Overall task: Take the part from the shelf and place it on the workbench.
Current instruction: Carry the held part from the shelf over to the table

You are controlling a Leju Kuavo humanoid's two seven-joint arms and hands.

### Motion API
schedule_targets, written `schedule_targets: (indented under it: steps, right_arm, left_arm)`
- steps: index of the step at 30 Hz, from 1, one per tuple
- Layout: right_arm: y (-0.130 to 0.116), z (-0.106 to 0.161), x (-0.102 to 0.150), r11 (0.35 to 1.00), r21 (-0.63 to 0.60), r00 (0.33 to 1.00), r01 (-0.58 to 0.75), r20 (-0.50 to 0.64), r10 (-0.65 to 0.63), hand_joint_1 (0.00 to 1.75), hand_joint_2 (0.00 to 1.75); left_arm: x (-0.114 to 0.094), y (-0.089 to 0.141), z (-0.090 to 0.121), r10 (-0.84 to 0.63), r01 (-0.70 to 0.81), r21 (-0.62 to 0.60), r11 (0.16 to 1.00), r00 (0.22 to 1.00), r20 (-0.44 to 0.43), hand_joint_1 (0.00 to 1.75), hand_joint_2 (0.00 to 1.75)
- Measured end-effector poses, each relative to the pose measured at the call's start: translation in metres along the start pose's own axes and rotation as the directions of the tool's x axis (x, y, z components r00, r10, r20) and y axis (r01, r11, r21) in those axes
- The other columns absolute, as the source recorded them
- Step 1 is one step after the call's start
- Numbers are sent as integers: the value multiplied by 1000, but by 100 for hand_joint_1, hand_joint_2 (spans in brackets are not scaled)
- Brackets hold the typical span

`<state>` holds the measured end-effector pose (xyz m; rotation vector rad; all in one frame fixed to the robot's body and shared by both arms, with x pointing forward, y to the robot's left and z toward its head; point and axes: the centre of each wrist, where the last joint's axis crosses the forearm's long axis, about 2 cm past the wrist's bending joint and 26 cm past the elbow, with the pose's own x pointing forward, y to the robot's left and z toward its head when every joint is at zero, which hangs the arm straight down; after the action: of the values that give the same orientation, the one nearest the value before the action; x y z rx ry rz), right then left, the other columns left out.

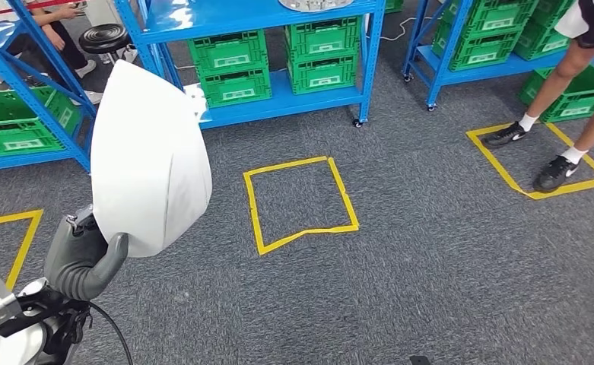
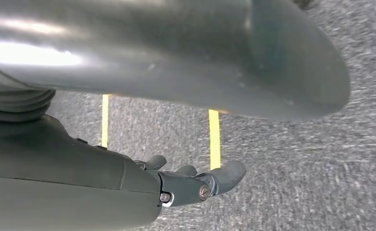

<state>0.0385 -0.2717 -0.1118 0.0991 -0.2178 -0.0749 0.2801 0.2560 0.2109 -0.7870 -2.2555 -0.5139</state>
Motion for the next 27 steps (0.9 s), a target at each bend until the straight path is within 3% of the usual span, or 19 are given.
schedule_targets:
  steps: [27]
  right_arm:
    - [-2, 1, -4, 1000, 12, 999, -28, -14, 28, 0, 0]
  left_arm:
    - [-4, -10, 12, 18, -18, -5, 1000, 999, -50, 175, 175]
